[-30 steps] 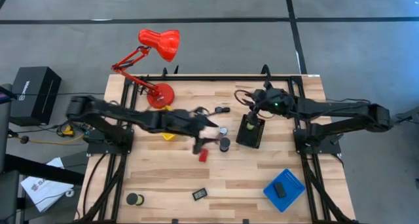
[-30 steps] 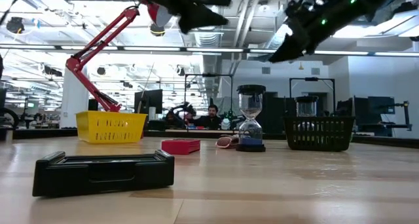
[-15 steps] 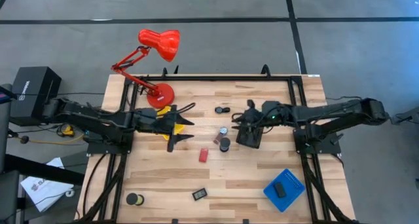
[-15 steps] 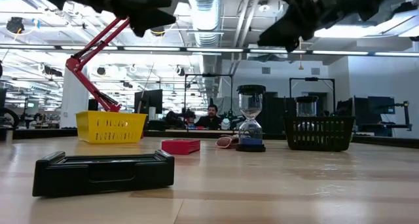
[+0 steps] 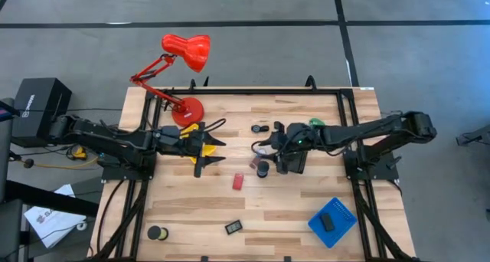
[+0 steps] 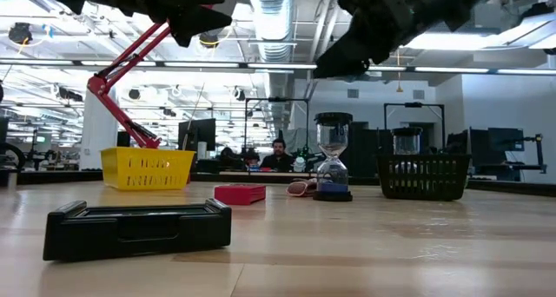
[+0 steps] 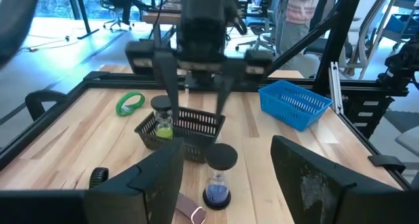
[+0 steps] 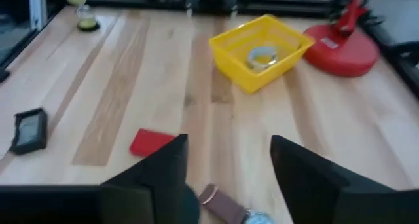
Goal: Pick & Place Office items
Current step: Put the purple hourglass into the black bin
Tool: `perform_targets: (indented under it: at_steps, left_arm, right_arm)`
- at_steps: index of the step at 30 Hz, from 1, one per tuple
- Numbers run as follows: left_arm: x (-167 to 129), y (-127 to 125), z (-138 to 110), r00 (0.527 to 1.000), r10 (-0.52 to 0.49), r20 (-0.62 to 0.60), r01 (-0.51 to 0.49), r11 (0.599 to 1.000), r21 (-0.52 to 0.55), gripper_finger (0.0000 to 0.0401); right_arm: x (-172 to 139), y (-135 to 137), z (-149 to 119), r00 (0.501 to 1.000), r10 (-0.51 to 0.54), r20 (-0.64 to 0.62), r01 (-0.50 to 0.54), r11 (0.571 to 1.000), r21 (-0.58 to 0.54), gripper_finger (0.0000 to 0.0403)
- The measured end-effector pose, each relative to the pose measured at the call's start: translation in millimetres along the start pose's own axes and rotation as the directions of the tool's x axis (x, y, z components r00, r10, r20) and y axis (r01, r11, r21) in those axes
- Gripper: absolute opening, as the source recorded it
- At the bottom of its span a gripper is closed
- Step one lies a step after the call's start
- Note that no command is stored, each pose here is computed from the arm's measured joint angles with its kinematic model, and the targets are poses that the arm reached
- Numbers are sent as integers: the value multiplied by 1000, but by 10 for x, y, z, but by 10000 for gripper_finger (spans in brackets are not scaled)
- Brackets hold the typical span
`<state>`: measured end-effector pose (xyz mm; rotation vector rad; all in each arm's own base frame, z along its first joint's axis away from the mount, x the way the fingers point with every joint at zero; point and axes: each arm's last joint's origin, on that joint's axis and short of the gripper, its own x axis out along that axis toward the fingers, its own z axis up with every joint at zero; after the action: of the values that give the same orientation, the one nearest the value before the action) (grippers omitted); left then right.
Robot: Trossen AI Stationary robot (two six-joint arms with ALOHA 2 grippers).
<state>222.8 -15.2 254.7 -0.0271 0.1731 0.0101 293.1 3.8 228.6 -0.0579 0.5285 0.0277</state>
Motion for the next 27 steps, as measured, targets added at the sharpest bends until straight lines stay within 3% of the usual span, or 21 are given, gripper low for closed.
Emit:
perform_targets:
  at_steps: [6,27]
  left_arm:
    - [0,-1,0,1000,-4,0,4,1000,0,224]
    - [1,-1,0,1000,-2,0,2,1000,0,226]
  right_arm:
    - [181,208,-108,995,58,-79,-64,996,-64,253]
    - [363,320,-276,983,78,-165,-85,996,-38,256]
